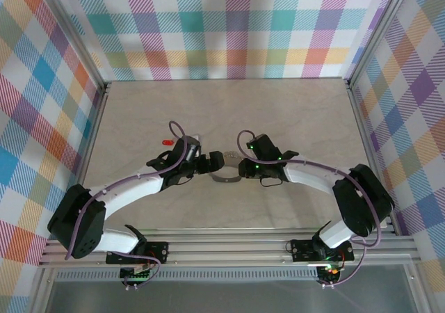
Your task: Put the keys on the keyring
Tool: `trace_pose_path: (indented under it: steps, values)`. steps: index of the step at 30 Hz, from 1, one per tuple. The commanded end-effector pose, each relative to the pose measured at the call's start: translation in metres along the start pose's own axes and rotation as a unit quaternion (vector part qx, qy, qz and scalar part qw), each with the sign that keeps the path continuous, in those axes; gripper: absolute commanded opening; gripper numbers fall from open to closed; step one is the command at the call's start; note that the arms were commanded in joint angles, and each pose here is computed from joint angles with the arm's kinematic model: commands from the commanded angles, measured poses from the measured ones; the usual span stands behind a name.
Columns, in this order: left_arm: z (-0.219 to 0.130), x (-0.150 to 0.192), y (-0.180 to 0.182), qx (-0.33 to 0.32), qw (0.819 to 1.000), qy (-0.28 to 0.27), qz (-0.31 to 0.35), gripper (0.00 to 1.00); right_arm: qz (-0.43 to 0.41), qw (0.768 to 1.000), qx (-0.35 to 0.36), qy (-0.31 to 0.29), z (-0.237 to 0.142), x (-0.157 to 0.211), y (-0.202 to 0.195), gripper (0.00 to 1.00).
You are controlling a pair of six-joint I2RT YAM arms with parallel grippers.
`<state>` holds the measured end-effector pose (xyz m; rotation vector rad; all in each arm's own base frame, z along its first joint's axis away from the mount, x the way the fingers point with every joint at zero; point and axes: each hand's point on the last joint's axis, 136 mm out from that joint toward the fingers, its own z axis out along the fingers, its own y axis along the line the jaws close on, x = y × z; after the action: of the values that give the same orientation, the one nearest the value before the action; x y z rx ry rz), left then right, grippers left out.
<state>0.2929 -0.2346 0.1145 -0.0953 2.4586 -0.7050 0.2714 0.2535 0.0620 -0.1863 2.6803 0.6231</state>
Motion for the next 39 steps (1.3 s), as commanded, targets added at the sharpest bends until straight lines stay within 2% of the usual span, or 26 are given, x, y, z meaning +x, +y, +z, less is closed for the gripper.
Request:
trace_pose_path:
  steps: [1,12,33,36,39]
  values:
    - [-0.016,-0.014,-0.009,-0.008,0.999,-0.024,0.026,1.00,-0.030,0.999,0.038,0.016,0.004,0.005,-0.005,0.28]
    - [-0.029,-0.025,0.001,-0.021,0.999,-0.044,0.023,1.00,-0.085,0.991,0.103,0.020,0.013,0.005,-0.004,0.26]
    - [-0.025,-0.022,0.006,-0.015,0.999,-0.042,0.014,1.00,-0.104,0.984,0.143,0.030,0.032,0.002,-0.013,0.20]
    - [-0.024,-0.022,0.007,-0.014,0.999,-0.042,0.013,1.00,-0.104,0.983,0.145,0.030,0.032,0.002,-0.014,0.21]
    - [-0.024,-0.022,0.007,-0.013,0.999,-0.042,0.012,1.00,-0.104,0.985,0.137,0.028,0.031,0.001,-0.010,0.30]
